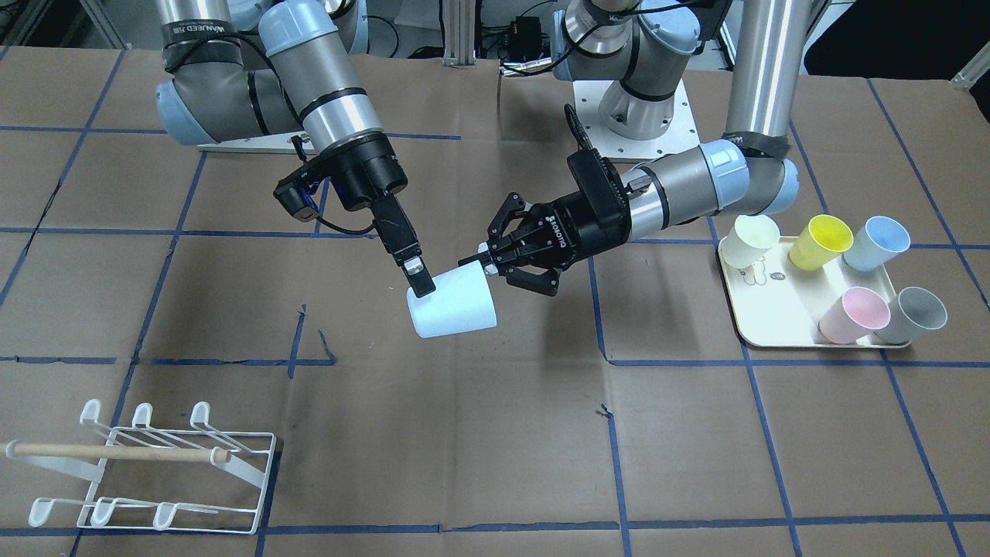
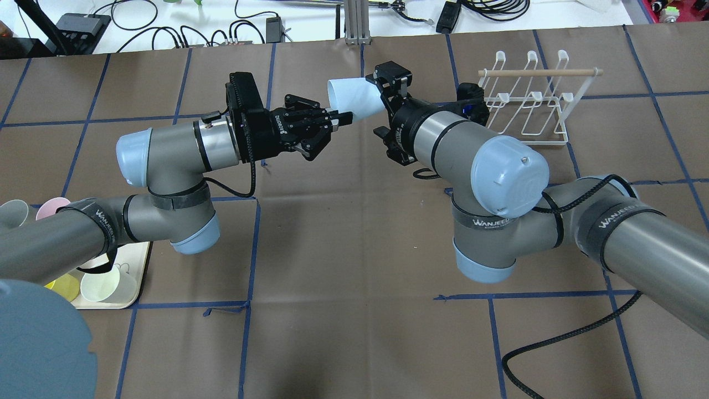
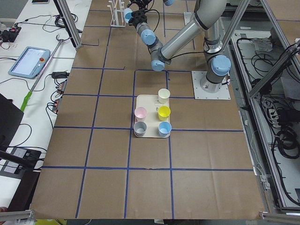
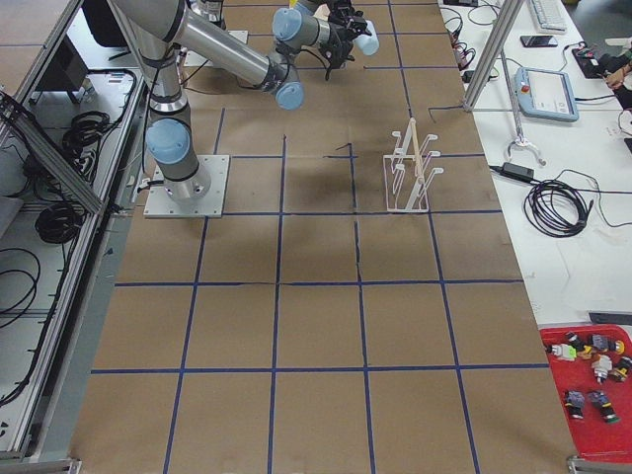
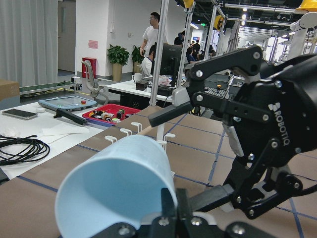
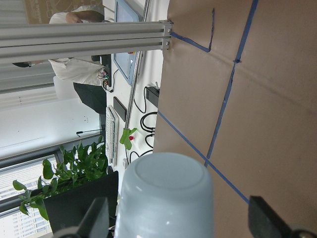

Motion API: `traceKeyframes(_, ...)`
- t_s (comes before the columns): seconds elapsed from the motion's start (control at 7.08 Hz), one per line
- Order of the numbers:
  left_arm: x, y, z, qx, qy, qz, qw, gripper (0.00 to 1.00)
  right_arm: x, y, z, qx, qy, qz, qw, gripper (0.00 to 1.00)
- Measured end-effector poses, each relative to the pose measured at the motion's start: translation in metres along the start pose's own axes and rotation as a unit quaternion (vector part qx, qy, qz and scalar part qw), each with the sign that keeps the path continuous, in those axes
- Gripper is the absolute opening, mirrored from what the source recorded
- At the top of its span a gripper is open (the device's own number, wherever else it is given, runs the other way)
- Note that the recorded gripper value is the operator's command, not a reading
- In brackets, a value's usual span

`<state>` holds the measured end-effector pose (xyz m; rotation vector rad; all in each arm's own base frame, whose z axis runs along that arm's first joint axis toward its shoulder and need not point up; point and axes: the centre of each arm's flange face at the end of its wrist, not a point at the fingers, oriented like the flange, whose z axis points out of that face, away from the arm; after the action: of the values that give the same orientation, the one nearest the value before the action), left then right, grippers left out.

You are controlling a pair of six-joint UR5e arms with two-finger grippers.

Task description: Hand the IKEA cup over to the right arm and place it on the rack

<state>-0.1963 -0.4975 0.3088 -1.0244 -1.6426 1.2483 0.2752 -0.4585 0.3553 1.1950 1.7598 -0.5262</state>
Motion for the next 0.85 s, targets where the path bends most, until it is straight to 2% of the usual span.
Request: traceKeyframes(0.85, 0.001, -0.002, 0.000, 0.000, 0.000, -0.003, 1.0000, 0.03, -0.013, 0.003, 0.026, 0.000, -0.005, 0.003, 1.0000, 0.99)
